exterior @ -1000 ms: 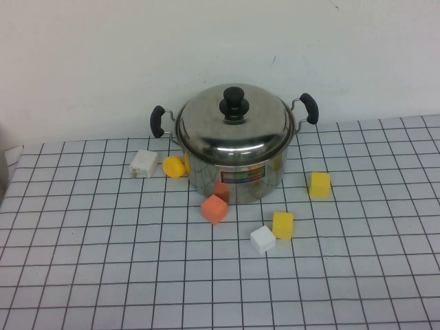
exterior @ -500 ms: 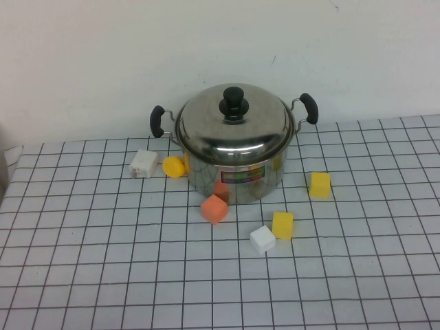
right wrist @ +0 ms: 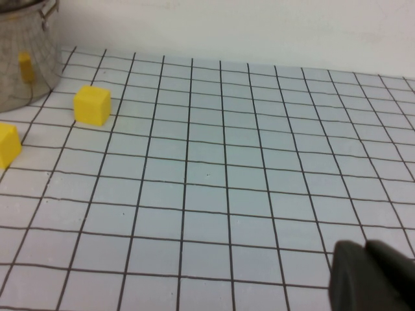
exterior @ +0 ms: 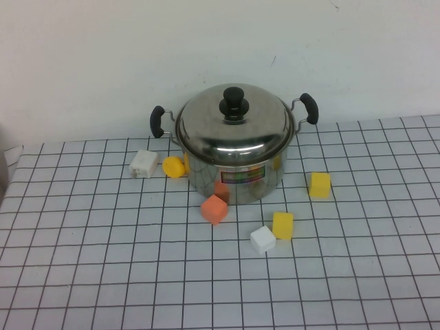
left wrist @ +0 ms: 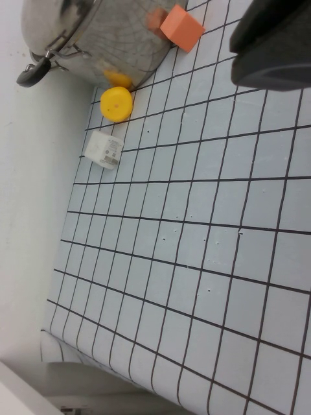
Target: Cover the pot
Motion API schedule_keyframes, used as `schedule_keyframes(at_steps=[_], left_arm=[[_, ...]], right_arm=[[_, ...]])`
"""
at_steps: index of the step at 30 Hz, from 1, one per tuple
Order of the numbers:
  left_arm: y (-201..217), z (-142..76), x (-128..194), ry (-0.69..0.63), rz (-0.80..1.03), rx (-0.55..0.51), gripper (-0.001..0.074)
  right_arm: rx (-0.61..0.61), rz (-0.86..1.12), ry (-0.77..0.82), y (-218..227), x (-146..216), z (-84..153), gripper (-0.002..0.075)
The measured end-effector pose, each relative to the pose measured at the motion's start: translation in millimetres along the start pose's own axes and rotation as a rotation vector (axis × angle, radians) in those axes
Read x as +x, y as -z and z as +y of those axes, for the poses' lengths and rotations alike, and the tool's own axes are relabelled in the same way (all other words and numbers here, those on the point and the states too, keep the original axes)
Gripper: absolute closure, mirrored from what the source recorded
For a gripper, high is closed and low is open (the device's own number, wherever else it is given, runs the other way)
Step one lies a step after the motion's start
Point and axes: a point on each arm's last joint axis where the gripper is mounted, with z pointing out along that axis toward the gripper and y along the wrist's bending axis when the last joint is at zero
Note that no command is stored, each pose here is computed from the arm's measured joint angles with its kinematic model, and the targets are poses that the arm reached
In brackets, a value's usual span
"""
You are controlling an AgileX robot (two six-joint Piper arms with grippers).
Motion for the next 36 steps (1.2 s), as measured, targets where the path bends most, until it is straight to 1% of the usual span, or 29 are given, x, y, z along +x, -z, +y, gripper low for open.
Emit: schedule_keyframes(at_steps=[36], left_arm=[[0.0, -0.6, 0.2, -0.006, 0.003, 0.010, 0.0736]], right_arm=[[0.000, 0.000, 0.000, 0.0, 0.0, 0.0, 0.0717]])
